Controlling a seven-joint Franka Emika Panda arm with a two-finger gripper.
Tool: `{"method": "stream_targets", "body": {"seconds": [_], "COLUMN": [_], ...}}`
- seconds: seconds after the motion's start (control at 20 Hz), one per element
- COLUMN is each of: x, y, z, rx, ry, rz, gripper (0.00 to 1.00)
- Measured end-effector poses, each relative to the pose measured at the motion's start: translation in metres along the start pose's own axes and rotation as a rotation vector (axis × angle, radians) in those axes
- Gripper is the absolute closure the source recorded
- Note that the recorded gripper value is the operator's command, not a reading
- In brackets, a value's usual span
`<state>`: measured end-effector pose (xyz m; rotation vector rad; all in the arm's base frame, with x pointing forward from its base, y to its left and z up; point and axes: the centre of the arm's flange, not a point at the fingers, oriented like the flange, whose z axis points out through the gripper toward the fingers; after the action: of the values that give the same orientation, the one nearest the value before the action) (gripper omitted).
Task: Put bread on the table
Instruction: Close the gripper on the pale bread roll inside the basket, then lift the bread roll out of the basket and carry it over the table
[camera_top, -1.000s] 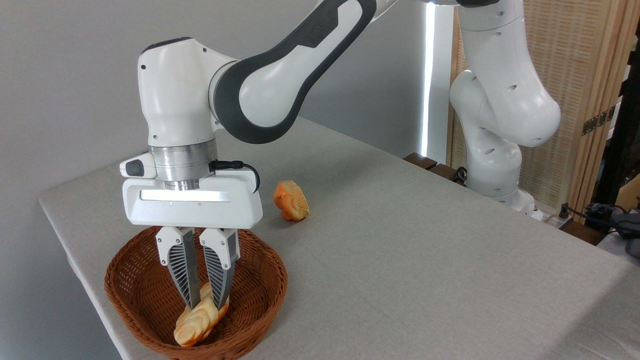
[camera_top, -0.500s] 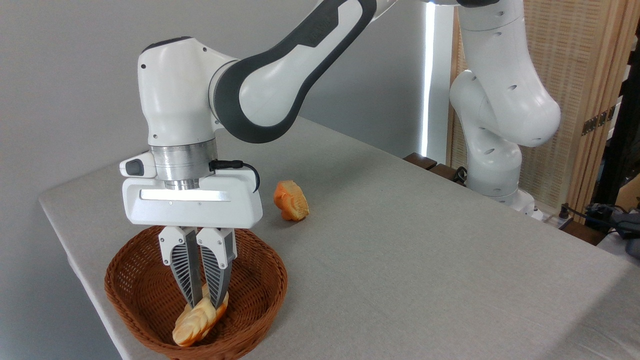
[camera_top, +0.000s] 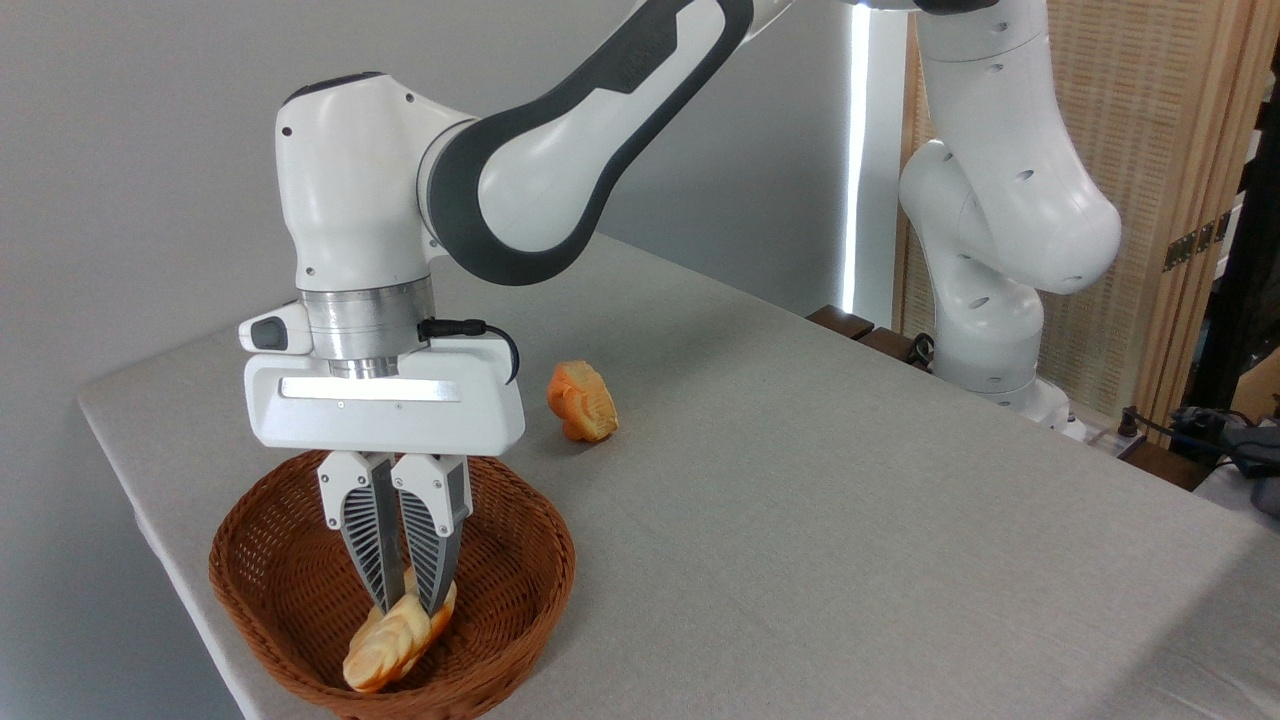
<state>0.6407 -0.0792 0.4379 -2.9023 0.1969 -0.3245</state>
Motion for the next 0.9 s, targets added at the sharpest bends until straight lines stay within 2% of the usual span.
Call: {"method": "stream_targets", "body": {"seconds": [0.5, 0.9], "x": [0.001, -0.004], "y": [0.006, 0.003], "z": [-0.027, -0.073], "rx": [-0.012, -0.019], "ry": [0.042, 0.076], "rz": [0.009, 0.005], "gripper": [0.81, 0.81]}}
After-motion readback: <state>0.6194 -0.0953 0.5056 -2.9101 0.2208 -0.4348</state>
